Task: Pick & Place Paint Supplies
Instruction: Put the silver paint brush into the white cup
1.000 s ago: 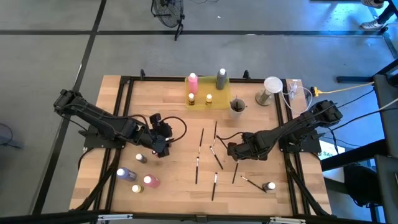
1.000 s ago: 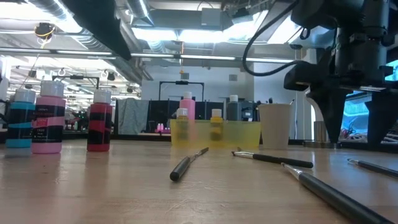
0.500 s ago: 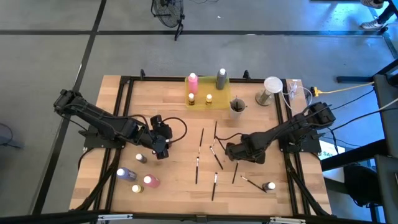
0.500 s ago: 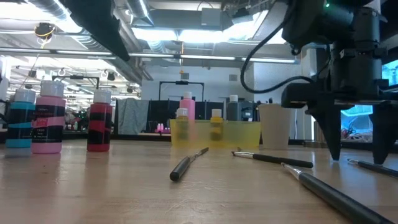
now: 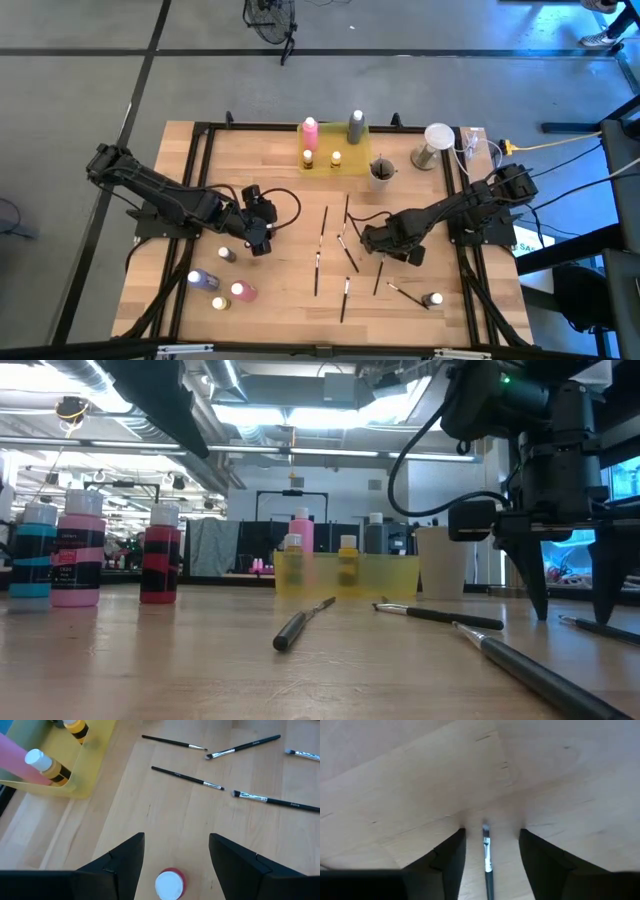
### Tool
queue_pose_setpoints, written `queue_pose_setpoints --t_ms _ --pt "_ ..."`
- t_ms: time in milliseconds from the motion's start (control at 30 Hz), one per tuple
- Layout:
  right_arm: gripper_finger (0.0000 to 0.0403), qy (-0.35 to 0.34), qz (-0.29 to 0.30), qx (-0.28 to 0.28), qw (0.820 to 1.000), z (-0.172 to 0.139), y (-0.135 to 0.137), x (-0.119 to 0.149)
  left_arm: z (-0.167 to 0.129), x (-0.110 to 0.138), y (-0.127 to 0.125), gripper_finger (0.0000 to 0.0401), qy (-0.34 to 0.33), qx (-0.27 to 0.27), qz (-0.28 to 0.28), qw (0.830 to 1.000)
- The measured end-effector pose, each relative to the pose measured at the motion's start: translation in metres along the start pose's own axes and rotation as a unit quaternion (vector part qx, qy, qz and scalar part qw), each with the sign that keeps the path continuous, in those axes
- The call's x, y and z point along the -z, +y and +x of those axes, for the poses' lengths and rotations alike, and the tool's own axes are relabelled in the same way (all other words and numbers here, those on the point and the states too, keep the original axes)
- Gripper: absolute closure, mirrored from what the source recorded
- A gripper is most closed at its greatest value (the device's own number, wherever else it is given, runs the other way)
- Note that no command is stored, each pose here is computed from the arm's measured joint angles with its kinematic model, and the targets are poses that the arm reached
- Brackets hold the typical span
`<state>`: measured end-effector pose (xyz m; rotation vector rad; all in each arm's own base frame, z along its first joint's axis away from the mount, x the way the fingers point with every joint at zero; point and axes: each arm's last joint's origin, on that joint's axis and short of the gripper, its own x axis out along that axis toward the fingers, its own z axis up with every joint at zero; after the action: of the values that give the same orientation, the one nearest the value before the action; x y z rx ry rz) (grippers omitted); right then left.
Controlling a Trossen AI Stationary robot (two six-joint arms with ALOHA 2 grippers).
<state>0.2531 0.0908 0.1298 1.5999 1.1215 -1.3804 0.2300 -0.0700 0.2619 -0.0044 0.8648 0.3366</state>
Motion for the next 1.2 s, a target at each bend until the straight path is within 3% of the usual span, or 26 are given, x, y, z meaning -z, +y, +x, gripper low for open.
queue_pose_setpoints --t_ms 400,933,1200 --pt "0.0282 0.002 -0.007 -0.001 1.0 0.0006 0.0002 0.0006 0.0 0.0 0.0 0.0184 0.0 0.0 0.0 1.0" --pt "0.0394 -0.006 -0.046 0.003 0.999 -0.0001 0.003 -0.0056 0.0 0.0 0.0 0.0182 0.0 0.0 0.0 1.0" --pt "0.0401 -0.019 -0.062 0.012 0.998 -0.0007 0.0016 -0.0084 0.0 0.0 0.0 0.0182 0.0 0.0 0.0 1.0"
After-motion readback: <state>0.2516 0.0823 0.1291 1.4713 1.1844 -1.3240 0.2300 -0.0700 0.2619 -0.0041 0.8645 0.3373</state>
